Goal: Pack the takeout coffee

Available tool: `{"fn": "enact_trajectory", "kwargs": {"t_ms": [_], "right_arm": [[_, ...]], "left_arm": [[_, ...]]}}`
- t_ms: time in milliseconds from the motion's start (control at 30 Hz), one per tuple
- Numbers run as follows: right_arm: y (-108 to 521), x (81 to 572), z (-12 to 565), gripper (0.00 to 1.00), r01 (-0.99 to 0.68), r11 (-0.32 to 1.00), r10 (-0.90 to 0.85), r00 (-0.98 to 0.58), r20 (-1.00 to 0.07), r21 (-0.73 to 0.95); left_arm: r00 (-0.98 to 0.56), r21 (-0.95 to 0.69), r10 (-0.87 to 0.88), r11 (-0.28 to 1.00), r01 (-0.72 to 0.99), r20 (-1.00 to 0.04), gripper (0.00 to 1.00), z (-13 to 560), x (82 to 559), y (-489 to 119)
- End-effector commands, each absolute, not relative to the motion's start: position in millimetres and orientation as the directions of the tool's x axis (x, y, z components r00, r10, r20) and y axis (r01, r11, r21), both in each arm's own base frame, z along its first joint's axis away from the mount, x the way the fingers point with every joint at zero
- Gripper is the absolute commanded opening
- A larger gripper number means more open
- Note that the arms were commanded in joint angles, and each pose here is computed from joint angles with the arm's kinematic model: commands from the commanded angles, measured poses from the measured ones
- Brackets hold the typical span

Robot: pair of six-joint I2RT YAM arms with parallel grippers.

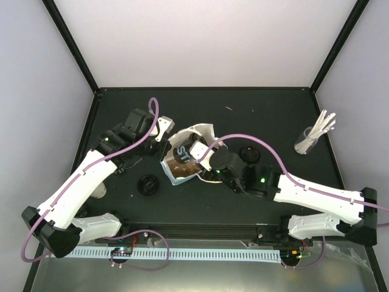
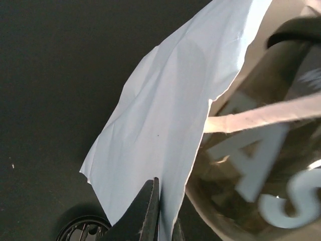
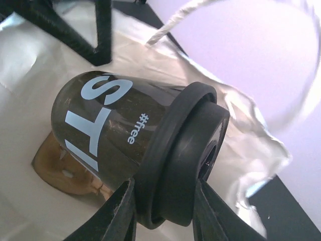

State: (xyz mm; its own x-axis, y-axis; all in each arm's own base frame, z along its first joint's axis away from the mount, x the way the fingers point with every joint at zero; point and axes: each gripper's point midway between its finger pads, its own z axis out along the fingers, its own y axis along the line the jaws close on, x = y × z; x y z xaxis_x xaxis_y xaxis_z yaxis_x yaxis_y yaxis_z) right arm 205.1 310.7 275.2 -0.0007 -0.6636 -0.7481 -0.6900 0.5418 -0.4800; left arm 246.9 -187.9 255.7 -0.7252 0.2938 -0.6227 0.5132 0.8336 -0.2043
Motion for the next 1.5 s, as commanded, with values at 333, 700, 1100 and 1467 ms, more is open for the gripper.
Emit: {"fn": "enact_trajectory", "kwargs": {"t_ms": [333, 700, 1100, 1467], "right_arm": [[262, 199, 385, 0.29, -0.580, 0.660, -0.521, 0.105, -0.847, -0.478], [229, 191, 371, 0.28, -0.579, 0.640, -0.591, 0.050, -0.805, -0.506], [243, 185, 245, 0.27, -0.603, 0.503, -0.822, -0.112, -0.559, -0.619], [259, 195, 169, 0.27, -0.509, 0.327, -0.944, -0.140, -0.298, -0.796]], "left_arm": [[-0.761, -0.151, 0.252, 0.897, 0.416, -0.599, 0.05, 255, 254, -167], [-0.836, -0.234, 0.031, 0.954, 0.189, -0.548, 0.04, 244, 292, -109], [-0.785, -0.300, -0.051, 0.938, 0.176, -0.617, 0.03, 260, 310, -94], [-0.791, -0.306, -0.025, 0.929, 0.207, -0.611, 0.01, 254, 302, -97]]}}
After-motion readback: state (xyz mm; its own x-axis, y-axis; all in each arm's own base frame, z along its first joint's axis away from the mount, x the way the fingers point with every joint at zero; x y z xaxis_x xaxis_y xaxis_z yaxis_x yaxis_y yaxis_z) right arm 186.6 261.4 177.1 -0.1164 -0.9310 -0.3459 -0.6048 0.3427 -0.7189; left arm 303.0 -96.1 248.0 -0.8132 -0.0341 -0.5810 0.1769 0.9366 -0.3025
